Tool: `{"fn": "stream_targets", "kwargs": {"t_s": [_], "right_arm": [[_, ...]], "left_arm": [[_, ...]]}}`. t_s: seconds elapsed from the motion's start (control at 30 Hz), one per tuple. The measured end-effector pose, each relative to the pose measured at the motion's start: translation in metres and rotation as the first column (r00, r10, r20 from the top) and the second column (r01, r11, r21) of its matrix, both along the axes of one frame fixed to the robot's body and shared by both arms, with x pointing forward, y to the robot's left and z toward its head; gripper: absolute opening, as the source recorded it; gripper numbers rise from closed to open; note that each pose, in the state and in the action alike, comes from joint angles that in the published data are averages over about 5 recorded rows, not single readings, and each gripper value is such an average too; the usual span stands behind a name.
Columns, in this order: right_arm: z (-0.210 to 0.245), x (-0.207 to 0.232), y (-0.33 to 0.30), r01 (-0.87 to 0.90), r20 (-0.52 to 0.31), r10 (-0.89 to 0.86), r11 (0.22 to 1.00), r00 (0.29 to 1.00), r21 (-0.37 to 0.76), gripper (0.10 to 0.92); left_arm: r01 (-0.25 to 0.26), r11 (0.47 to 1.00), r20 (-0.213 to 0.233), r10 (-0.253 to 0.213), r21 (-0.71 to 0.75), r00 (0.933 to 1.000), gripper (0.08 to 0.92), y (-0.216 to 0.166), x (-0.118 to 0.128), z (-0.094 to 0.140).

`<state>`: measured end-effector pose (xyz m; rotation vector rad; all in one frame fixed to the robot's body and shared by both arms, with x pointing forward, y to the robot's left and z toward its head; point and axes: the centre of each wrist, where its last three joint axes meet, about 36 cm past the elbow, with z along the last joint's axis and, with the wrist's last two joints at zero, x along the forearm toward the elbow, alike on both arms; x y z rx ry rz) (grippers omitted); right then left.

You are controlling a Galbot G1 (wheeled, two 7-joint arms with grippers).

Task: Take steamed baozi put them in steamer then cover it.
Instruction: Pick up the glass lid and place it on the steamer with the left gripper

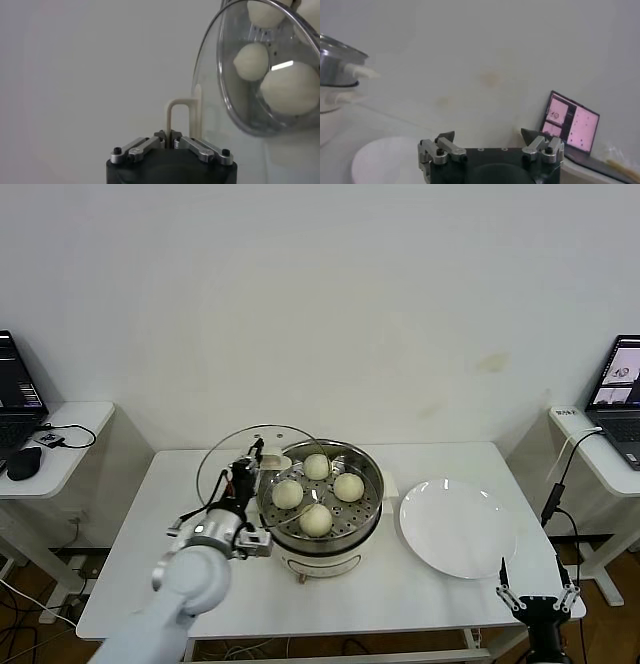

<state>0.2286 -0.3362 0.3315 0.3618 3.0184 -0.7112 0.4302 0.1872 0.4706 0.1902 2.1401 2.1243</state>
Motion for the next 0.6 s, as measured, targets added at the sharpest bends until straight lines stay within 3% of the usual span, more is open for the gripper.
{"fn": "stream_targets", "kwargs": {"t_s": [0.2, 0.6], "right_arm": [[-0.003, 0.000, -0.001, 0.014, -0.006, -0.014, 1.000, 1.000, -0.015, 0.823], [-0.012, -0.001, 0.000, 0.016, -0.021, -0.016, 1.000, 1.000, -0.023, 0.823]], "left_arm": [[-0.022, 1.000, -0.016, 0.021, -0.015, 0.9996, 0.128, -0.032, 0.003, -0.008], [-0.014, 0.999, -0.021, 0.014, -0.035, 0.9997, 0.128, -0.085, 0.008, -0.013]]}}
